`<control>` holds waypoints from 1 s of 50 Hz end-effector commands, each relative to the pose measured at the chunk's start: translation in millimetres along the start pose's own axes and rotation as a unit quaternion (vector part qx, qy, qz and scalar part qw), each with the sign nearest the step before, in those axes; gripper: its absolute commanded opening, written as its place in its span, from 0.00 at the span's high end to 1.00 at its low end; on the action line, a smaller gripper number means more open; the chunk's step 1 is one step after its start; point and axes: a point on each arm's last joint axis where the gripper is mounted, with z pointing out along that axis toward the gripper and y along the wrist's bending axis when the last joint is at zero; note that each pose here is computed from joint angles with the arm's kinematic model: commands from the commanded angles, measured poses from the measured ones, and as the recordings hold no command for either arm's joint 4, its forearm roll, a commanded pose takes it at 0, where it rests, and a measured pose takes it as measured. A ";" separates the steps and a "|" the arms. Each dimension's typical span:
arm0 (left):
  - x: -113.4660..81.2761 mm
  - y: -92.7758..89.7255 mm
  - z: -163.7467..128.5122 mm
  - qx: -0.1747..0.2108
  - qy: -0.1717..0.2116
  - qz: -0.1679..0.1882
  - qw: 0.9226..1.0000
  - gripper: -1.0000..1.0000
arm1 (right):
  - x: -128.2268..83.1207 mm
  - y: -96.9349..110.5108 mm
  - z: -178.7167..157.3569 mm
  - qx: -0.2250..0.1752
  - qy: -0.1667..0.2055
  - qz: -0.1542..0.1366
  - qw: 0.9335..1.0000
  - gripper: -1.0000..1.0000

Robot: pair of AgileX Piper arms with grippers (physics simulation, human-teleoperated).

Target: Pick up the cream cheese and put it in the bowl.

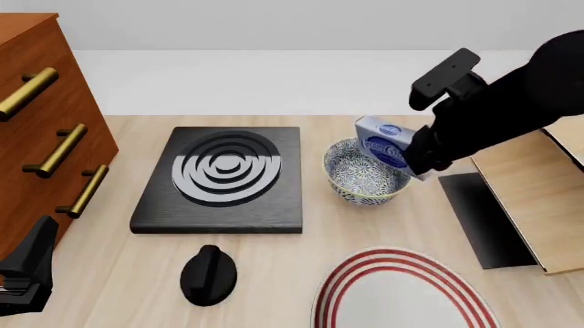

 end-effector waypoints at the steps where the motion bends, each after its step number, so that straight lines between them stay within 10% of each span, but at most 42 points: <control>1: 0.0 0.0 0.0 0.000 0.000 0.000 1.000 0.00 | -0.8 -5.3 15.0 0.002 0.009 0.021 1.000 1.00; 50: 0.0 0.0 0.0 0.000 0.000 0.000 1.000 0.00 | 8.8 -8.2 77.4 -0.005 0.045 0.037 0.998 1.00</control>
